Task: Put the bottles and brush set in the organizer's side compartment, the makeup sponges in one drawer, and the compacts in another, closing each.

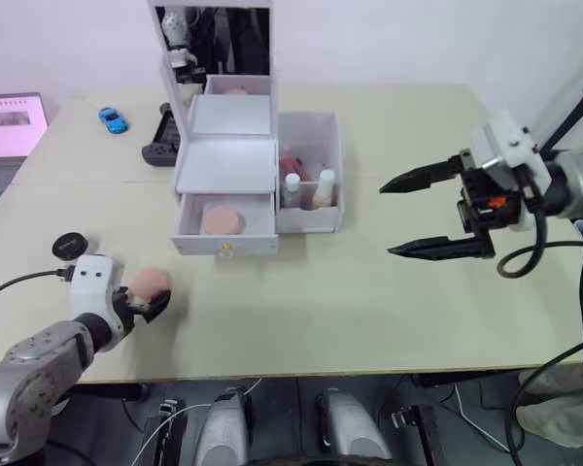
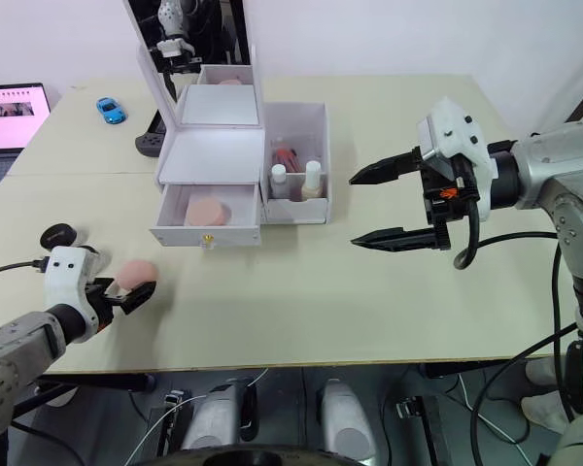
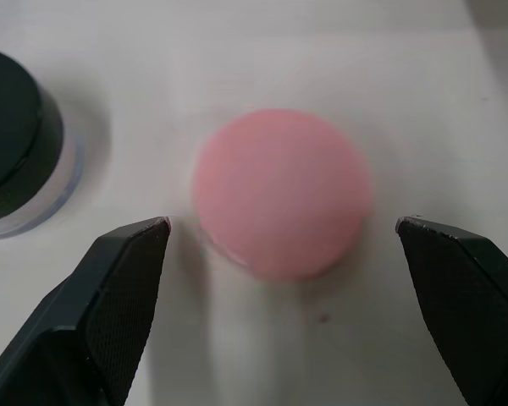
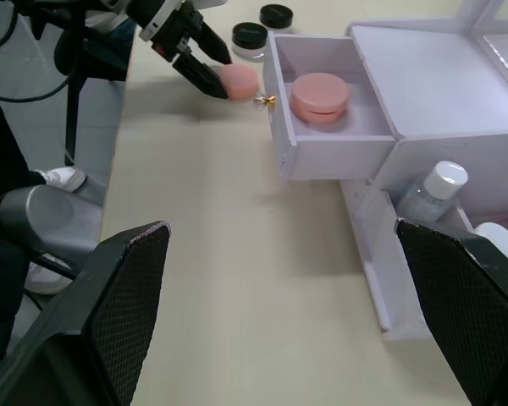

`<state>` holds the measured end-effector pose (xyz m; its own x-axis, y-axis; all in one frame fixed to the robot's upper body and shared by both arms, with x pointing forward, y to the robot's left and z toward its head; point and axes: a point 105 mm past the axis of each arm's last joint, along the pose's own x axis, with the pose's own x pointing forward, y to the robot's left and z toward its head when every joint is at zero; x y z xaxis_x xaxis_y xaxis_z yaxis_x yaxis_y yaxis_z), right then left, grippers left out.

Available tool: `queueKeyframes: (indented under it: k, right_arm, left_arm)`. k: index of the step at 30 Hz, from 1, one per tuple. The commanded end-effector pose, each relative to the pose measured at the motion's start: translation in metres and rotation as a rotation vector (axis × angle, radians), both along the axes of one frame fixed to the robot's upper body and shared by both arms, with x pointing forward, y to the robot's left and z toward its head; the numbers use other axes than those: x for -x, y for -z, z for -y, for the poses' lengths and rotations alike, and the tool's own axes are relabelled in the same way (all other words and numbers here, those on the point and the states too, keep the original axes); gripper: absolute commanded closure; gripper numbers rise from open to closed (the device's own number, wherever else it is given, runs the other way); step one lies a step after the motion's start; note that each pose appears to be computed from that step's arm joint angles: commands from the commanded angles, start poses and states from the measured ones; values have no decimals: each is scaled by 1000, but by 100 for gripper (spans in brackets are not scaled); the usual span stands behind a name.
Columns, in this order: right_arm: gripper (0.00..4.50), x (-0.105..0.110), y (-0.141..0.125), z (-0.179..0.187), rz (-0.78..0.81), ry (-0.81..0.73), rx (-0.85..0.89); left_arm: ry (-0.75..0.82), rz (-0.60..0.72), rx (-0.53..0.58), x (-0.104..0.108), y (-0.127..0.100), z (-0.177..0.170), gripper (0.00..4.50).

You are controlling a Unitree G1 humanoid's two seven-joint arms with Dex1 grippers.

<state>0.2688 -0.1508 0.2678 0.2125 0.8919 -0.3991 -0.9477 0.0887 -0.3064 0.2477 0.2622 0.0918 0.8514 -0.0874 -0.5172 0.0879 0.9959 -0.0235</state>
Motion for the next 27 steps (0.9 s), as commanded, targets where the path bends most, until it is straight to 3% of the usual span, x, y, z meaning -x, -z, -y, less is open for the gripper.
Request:
queueKeyframes:
  k: [1, 5, 10, 13, 15, 19, 24, 25, 27]
  right_arm:
    - [0, -1, -7, 0, 60, 9, 11]
    - [0, -3, -10, -1, 79, 13, 7]
    - [0, -3, -11, 0, 86, 18, 4]
    - [0, -3, -8, 1, 79, 22, 2]
    - [0, -4, -6, 0, 81, 24, 5]
    - [0, -4, -7, 0, 81, 19, 4]
    - [0, -3, -8, -4, 70, -3, -5]
    - [0, -3, -8, -5, 68, -6, -4]
    - [0, -1, -9, -6, 44, -19, -8]
  left_arm:
    - [4, 27, -37, -8, -4, -2, 2]
    - [35, 52, -10, -22, -6, 9, 2]
    - [49, 36, -33, -25, -4, 10, 2]
    - [53, 48, -34, -29, -5, 12, 81]
    - [63, 48, -28, -30, -6, 14, 179]
    - [57, 50, -34, -29, -9, 12, 184]
    - [9, 100, -64, -31, -28, -6, 184]
    - [3, 124, -75, -31, -36, -9, 184]
    - [-13, 229, -49, -34, -73, -16, 184]
